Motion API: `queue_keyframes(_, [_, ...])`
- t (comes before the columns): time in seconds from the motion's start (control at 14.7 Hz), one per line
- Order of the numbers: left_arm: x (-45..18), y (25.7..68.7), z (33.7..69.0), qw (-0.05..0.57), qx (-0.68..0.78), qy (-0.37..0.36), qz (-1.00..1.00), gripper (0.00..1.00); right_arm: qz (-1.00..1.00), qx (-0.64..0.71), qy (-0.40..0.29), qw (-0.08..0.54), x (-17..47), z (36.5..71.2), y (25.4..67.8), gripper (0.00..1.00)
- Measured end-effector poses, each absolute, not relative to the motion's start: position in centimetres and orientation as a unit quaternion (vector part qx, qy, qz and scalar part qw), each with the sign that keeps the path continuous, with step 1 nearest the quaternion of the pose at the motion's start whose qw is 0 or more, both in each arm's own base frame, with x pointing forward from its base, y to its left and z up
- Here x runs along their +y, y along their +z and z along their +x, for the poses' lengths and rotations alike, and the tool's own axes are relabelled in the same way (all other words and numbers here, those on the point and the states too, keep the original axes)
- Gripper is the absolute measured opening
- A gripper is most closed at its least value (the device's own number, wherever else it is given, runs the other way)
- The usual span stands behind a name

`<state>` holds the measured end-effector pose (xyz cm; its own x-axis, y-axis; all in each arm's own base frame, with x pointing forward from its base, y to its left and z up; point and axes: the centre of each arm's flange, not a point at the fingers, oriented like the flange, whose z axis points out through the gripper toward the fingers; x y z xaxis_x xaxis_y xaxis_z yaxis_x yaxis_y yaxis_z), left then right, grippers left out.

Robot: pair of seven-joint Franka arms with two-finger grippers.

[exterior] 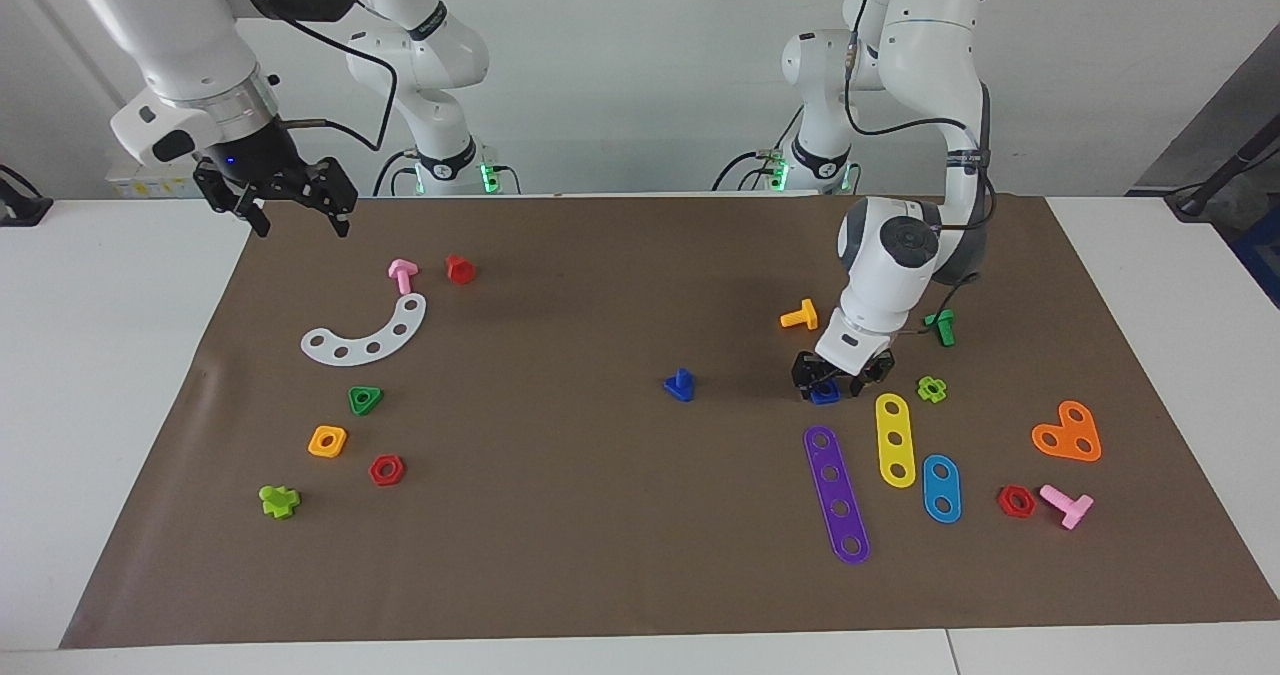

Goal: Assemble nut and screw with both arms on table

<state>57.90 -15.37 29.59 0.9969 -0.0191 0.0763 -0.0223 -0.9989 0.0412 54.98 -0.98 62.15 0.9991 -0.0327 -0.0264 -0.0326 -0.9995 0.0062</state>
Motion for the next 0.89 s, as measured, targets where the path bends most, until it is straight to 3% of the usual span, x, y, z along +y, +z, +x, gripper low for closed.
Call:
queue_keyframes(0.07, [-15.4, 29.6, 57.9, 0.021, -0.011, 0.038, 0.999, 0.81, 1.000, -0.017, -0.016, 0.003, -1.0, 54.9, 62.0, 1.00])
queue_keyframes(0.14, [-15.5, 29.5, 57.8, 0.021, -0.011, 0.037, 0.999, 0.74, 1.000, -0.018, -0.018, 0.003, -1.1, 54.8, 61.8, 1.00])
queue_keyframes(0.27, [-15.5, 29.5, 57.8, 0.021, -0.011, 0.037, 0.999, 0.49, 1.000, -0.019, -0.020, 0.002, -1.2, 54.5, 61.6, 1.00])
queue_keyframes(0.34, [-15.5, 29.5, 57.8, 0.021, -0.011, 0.037, 0.999, 0.46, 1.000, -0.019, -0.019, 0.002, -1.2, 54.3, 61.7, 1.00])
queue_keyframes(0.61, [-15.6, 30.0, 58.1, 0.021, -0.011, 0.038, 0.999, 0.46, 1.000, -0.019, -0.011, 0.002, -1.3, 53.7, 62.7, 1.00])
queue_keyframes(0.89, [-16.1, 34.2, 60.3, 0.000, -0.031, 0.056, 0.998, 0.46, 1.000, -0.019, -0.008, 0.005, -1.3, 53.7, 62.7, 1.00])
